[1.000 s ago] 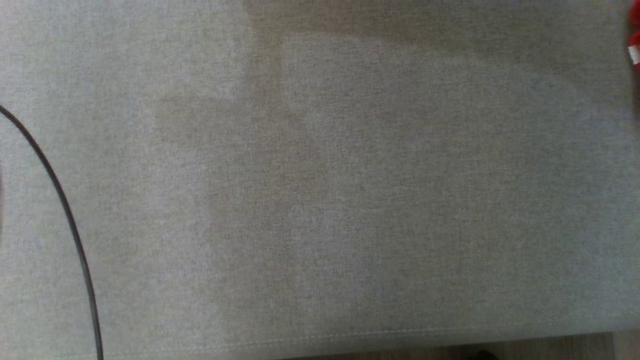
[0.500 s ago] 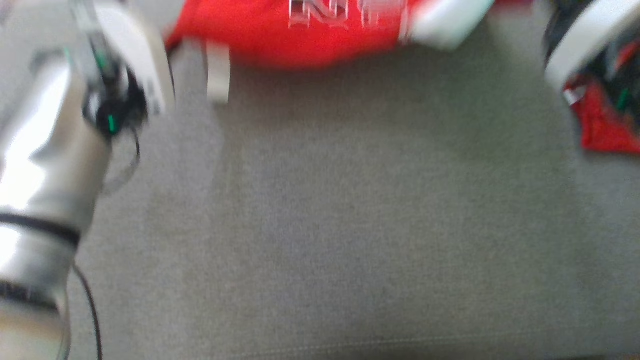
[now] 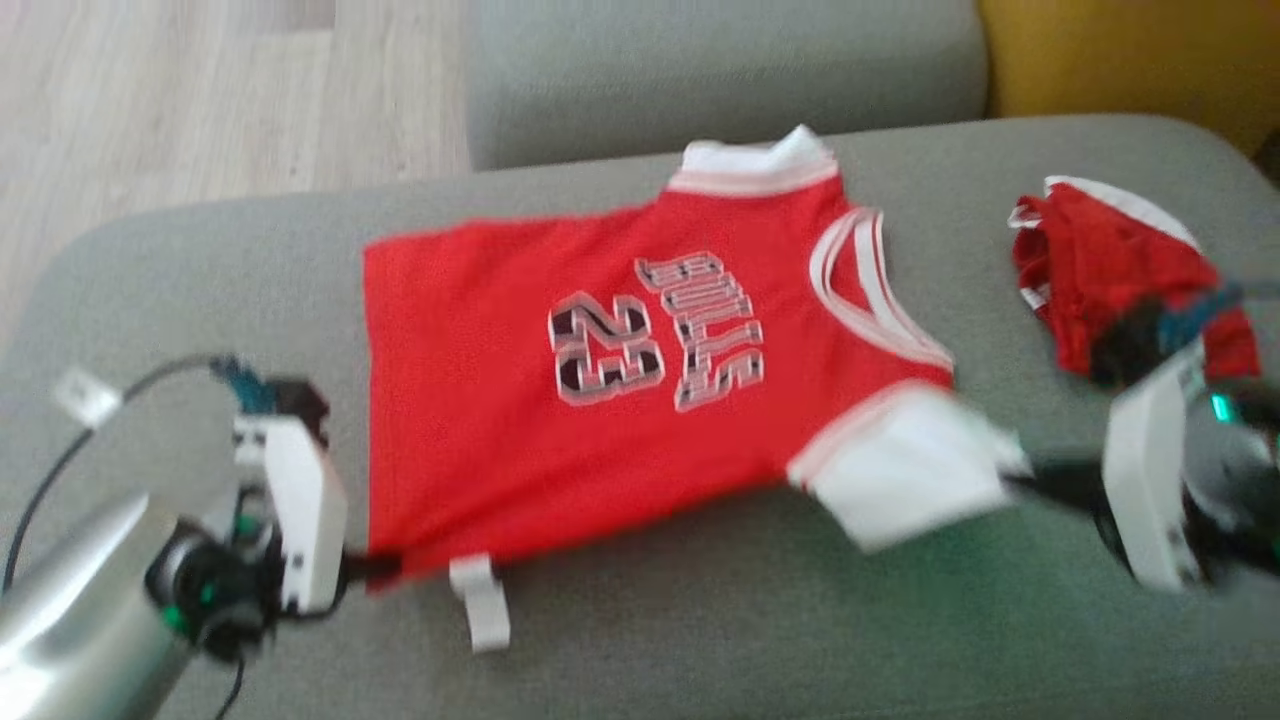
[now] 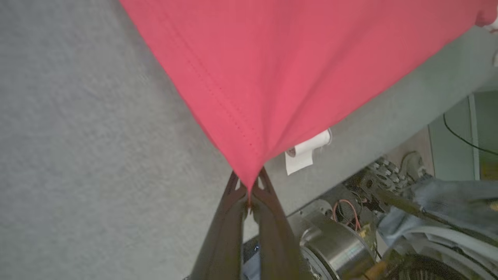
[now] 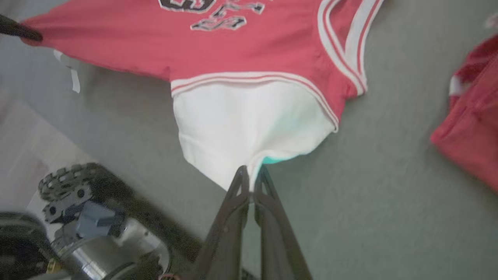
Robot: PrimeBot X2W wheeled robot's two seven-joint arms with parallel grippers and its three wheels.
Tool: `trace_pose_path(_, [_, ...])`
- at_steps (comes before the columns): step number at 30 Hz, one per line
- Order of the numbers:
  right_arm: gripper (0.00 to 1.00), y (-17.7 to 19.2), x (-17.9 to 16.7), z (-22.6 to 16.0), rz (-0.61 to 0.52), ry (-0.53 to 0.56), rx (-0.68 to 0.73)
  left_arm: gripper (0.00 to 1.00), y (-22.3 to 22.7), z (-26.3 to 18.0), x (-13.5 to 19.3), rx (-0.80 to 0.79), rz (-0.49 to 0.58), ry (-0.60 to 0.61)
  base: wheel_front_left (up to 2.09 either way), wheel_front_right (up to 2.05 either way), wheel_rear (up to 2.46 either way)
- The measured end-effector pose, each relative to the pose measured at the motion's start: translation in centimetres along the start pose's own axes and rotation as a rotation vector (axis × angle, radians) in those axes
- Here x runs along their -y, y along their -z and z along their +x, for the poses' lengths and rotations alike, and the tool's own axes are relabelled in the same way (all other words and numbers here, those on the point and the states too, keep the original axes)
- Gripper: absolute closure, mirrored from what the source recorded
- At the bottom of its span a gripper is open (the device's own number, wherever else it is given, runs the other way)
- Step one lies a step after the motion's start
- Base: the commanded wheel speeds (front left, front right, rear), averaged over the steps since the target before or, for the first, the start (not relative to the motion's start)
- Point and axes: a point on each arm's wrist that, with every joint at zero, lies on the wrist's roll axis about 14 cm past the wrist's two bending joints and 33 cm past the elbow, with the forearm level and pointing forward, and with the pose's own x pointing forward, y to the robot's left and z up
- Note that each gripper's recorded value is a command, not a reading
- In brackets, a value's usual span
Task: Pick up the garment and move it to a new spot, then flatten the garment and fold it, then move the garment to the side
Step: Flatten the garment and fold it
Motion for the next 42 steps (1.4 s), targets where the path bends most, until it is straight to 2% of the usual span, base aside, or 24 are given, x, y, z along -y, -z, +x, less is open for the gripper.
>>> trace_pose_path(5, [1.00,5.7,-1.7,-1.5,0.074,-0.065,-0.188,1.00,3.8,-0.7,1.4,-0.092,-0.036,0.037,0.00,0.00,0.00])
trace_pose_path(10, [1.00,6.4,-3.3,-2.6,0.085,-0.135,-0.265,1.00,5.7,-1.6,2.3,-0.157,-0.044,0.059,0.00,0.00,0.00])
trace_pose_path(16, [1.00,4.7,-2.8,-2.6,0.121,-0.161,-0.268,1.00,6.0,-2.1,2.4,-0.227,-0.051,0.071,0.00,0.00,0.00])
trace_pose_path(22, [1.00,2.6,-0.5,-1.2,0.158,-0.139,-0.295,1.00,3.9,-2.2,1.7,-0.253,-0.049,0.066,0.00,0.00,0.00])
trace_pose_path(30, [1.00,-2.3,2.9,2.3,0.228,-0.113,-0.261,1.00,1.7,-0.9,0.5,-0.306,-0.103,0.065,0.00,0.00,0.00])
trace_pose_path(37, [1.00,-4.4,5.5,5.1,0.274,-0.061,-0.249,1.00,-1.1,0.2,0.1,-0.293,-0.128,0.072,0.00,0.00,0.00])
trace_pose_path(42, [1.00,-5.2,6.0,7.1,0.300,-0.057,-0.251,1.00,-2.1,1.1,-0.4,-0.292,-0.159,0.073,0.00,0.00,0.00])
